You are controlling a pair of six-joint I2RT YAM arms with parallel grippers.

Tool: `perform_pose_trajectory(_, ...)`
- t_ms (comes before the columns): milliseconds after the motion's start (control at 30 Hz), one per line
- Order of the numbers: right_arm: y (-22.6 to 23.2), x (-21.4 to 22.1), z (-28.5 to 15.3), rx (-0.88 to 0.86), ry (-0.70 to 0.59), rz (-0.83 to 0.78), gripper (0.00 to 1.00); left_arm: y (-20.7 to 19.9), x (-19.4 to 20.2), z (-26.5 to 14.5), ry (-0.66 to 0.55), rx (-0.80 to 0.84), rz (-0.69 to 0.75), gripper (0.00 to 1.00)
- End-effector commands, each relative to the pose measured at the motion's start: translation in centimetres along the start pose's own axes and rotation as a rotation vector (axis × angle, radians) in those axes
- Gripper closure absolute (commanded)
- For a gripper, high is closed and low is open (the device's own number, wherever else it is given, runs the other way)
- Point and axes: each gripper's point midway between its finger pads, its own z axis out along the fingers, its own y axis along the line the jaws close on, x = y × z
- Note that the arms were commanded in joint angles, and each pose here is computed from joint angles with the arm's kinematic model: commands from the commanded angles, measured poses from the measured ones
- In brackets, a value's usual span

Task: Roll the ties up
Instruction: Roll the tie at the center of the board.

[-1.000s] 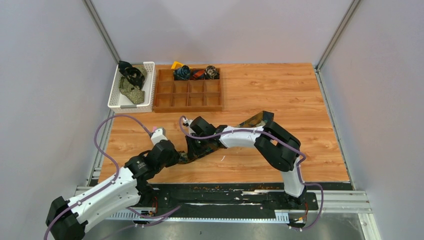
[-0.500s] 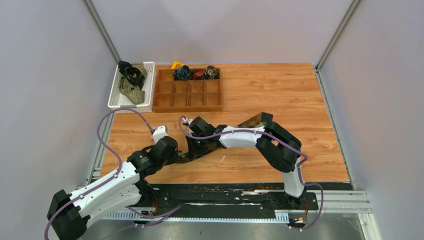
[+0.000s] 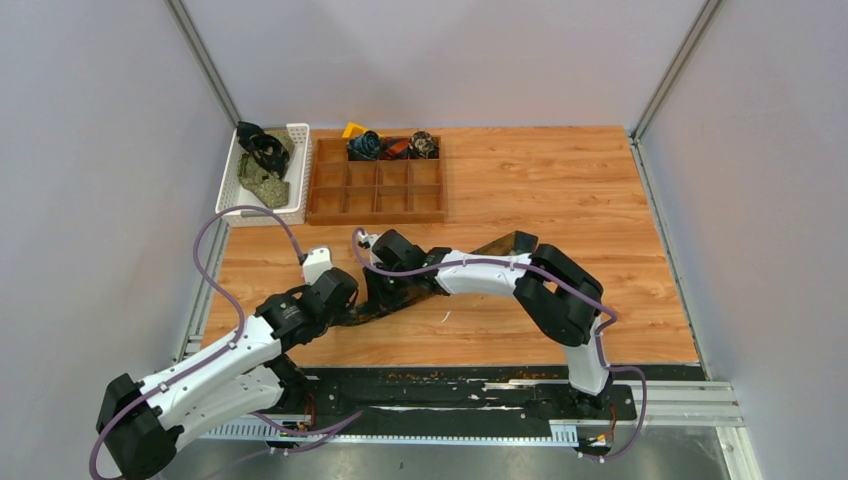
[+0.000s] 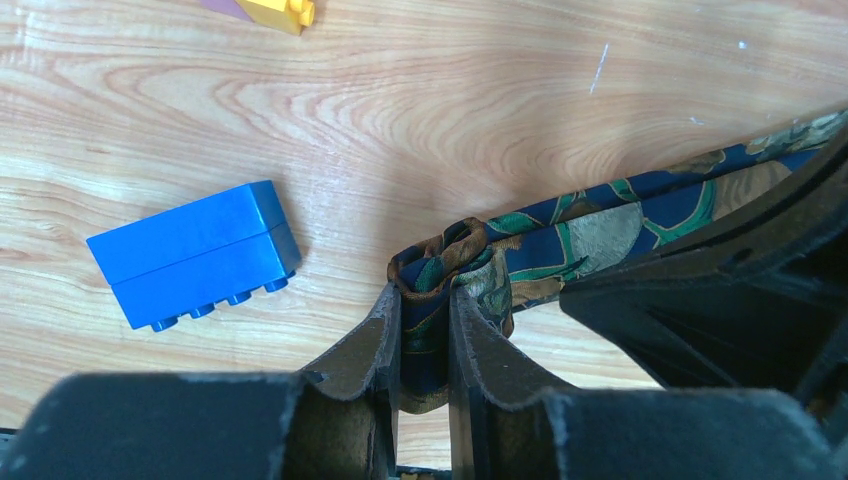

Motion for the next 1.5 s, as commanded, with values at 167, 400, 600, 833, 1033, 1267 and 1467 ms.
perform_pose_trajectory(167, 5.0, -2.9, 1.1, -0.167, -0.058, -0.013, 0.97, -0.3, -1.5, -0.3, -0.034, -0.013, 0.016, 1.0)
perform_pose_trajectory(400, 5.6, -2.2, 3.3, -0.193, -0.027, 0.0, 0.98, -0.4, -1.7, -0.6, -0.03, -0.015, 0.031, 1.0)
perform_pose_trajectory(600, 6.5, -2.6, 3.9, -0.236, -0.029, 0.004, 0.99, -0.5, -2.0, -0.9, -0.015, -0.021, 0.061, 1.0)
perform_pose_trajectory(833, 7.2, -2.7, 3.6, -0.288, -0.044, 0.009, 0.99, -1.3, -1.8, -0.4, 0.028, -0.032, 0.116, 1.0)
perform_pose_trajectory(1033, 5.8, -2.1, 3.1, -0.281, -0.045, 0.023, 0.99, -2.4, -0.2, 1.4, 0.093, -0.032, 0.143, 1.0)
perform_pose_trajectory(1267, 4.2, -1.9, 1.7, -0.251, -0.064, 0.032, 0.99, -2.8, 0.7, 2.9, 0.123, -0.057, 0.162, 1.0)
perform_pose_trajectory(1467, 3.0, -2.2, -0.4, -0.193, -0.097, 0.017, 0.99, -3.2, 1.1, 3.6, 0.134, -0.062, 0.16, 1.0)
